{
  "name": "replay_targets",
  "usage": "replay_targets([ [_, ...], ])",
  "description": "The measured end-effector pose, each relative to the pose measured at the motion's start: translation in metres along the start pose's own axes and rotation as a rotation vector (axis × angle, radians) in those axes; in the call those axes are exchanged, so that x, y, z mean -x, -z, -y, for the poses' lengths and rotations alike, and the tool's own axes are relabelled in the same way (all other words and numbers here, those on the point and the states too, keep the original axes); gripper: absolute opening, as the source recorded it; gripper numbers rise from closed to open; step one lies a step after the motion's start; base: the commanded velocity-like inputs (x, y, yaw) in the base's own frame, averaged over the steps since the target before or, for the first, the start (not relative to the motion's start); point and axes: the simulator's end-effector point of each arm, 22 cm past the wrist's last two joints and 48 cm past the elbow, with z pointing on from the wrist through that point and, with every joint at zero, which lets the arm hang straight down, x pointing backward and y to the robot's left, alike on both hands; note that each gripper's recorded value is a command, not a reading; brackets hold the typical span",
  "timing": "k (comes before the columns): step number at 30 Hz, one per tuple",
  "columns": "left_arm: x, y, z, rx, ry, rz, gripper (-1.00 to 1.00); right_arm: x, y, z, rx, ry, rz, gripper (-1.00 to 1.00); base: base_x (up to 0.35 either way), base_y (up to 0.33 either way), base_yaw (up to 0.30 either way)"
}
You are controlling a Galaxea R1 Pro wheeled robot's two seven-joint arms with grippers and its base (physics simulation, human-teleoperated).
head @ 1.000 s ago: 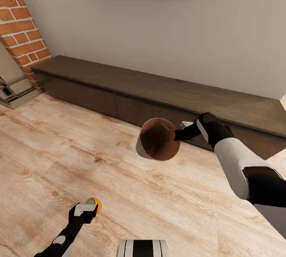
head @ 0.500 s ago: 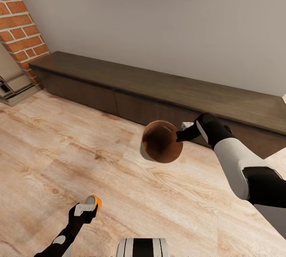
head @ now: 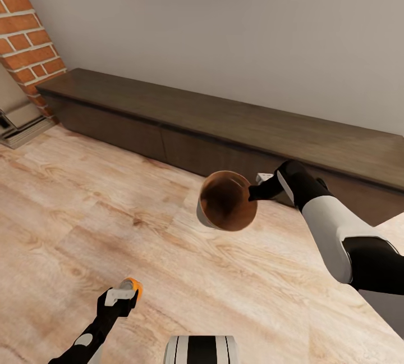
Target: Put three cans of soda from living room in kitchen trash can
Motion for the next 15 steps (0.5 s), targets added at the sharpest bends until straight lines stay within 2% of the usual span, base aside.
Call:
replay_targets([
  [4,0.001,0.000,0.000,0.001,0.001,0.002,1.00,0.000,0.000,-0.001,0.004,-0.002,0.000,-1.00,0.107,0.000,0.000],
  [11,0.002,0.000,0.000,0.001,0.002,0.004,1.00,-0.001,-0.001,0.001,-0.002,0.001,-0.002,-1.00,0.022,0.000,0.000],
  [15,-0.008,-0.002,0.001,0.000,0.003,-0.013,1.00,-0.006,-0.012,0.002,0.009,-0.010,-0.017,-1.00,0.002,0.000,0.000],
])
